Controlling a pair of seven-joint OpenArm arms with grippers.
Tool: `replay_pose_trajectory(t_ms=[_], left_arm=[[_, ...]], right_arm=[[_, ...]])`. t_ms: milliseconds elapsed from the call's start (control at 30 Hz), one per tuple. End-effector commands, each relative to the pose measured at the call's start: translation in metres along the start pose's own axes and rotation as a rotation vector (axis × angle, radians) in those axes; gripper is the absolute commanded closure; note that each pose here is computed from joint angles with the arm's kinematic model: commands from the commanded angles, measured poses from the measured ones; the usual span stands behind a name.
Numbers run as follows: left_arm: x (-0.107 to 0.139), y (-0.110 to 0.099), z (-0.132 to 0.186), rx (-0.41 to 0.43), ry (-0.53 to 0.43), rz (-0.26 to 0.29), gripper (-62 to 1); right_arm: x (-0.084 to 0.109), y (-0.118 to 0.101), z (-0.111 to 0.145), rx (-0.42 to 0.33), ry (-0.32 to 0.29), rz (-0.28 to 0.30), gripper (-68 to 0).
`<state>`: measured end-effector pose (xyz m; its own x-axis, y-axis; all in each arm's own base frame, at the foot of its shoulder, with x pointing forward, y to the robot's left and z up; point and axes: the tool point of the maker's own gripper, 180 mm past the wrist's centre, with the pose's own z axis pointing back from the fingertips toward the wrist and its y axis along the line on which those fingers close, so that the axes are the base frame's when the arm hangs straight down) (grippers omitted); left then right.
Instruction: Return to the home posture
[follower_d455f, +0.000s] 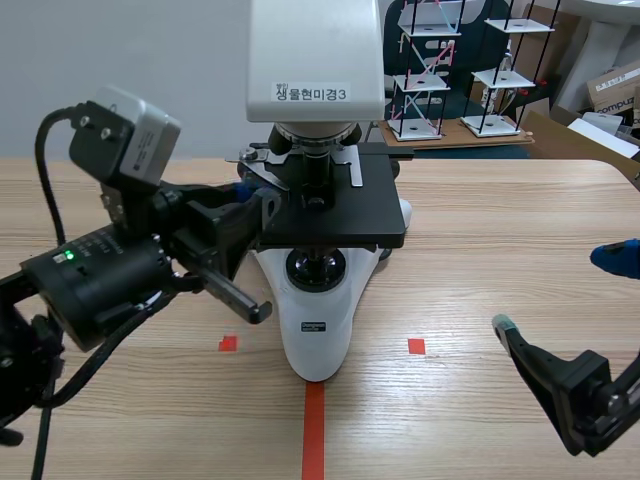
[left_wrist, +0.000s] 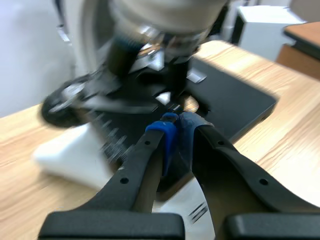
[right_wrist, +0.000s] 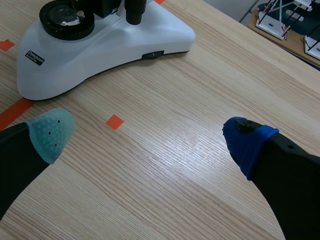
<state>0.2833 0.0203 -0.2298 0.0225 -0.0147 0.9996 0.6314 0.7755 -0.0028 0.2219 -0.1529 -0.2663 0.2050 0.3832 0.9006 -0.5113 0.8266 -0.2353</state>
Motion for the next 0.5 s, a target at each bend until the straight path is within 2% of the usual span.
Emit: replay_pose_trajectory(t_ms=[0,200,467], left_arm=[[0.000,0.003,0.009,0.019,-0.016,-0.012,-1.7],[-0.004,0.007,0.043,0.041,-0.001,-0.002,-1.7],[0.019,-0.001,0.094,0.094,-0.026,0.002,-1.7]], right_arm=[[0.010,-0.002,0.000,0.000,-0.033,0.010,-66.5],[0.010,-0.002,0.000,0.000,-0.033,0.010,-66.5],[0.010,-0.002,0.000,0.000,-0.033,0.010,-66.5]])
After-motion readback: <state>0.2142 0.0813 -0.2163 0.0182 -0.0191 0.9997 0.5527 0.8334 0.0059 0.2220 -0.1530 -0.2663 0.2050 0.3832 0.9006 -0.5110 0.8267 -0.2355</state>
